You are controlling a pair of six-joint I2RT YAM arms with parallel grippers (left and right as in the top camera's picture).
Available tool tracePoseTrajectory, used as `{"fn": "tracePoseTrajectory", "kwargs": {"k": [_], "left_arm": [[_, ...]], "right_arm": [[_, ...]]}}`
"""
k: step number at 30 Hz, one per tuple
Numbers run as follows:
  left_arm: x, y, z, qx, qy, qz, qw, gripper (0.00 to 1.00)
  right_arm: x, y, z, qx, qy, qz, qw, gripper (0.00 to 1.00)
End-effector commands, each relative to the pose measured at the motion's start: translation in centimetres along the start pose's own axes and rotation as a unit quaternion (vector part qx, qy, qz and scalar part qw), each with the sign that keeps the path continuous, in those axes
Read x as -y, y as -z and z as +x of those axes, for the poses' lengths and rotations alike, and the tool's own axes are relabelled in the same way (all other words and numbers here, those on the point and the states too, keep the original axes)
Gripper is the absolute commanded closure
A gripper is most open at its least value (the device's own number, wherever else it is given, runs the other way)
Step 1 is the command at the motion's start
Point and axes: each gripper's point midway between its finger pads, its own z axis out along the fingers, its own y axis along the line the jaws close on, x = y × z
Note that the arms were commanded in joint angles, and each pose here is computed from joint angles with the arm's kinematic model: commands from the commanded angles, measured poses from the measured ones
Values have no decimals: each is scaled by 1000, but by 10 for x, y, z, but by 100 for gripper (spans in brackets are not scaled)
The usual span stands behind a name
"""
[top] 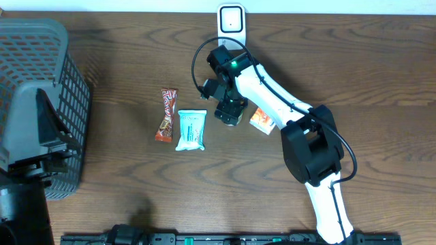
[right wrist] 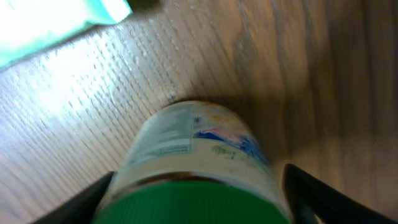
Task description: Scan the item barcode
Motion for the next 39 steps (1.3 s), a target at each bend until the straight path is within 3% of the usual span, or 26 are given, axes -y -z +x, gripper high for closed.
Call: {"fn": "tracePoseTrajectory", "kwargs": {"k": [1, 4, 9, 16, 19, 21, 24, 28, 32, 36, 39], "left_arm": [[-2, 0, 1, -1, -5, -6, 1000, 2], [-2, 0, 2, -1, -5, -5, 1000, 2], [-2, 0, 1, 0, -5, -5, 1000, 2], [-2, 0, 2, -1, -5, -5, 1000, 2], [-2, 0, 2, -1, -5, -5, 1000, 2], [-2, 0, 2, -1, -5, -5, 1000, 2], [-2, 0, 2, -1, -5, -5, 1000, 2], [-2, 0, 2, -1, -5, -5, 1000, 2], [-2, 0, 2, -1, -5, -6, 1000, 2], [-2, 0, 1, -1, -5, -5, 1000, 2], [-2, 0, 1, -1, -5, -5, 1000, 2]], "right_arm": [[5, 3, 2, -8, -79, 24, 997, 26], [3, 3, 4, -12, -126, 23, 992, 34], [2, 3, 6, -14, -250, 22, 968, 36], [-7, 4, 0, -6, -503, -13, 864, 36], [-13, 4, -14, 7, -586, -49, 809, 25], [-16, 5, -24, 16, -622, -72, 779, 1], [-19, 6, -30, 21, -644, -80, 761, 1], [-24, 13, -18, -3, -642, -68, 763, 1], [-26, 43, -10, -4, -602, -72, 795, 1], [-25, 78, -6, 17, -527, -76, 846, 1], [-18, 84, -7, 41, -413, -47, 908, 1]]}}
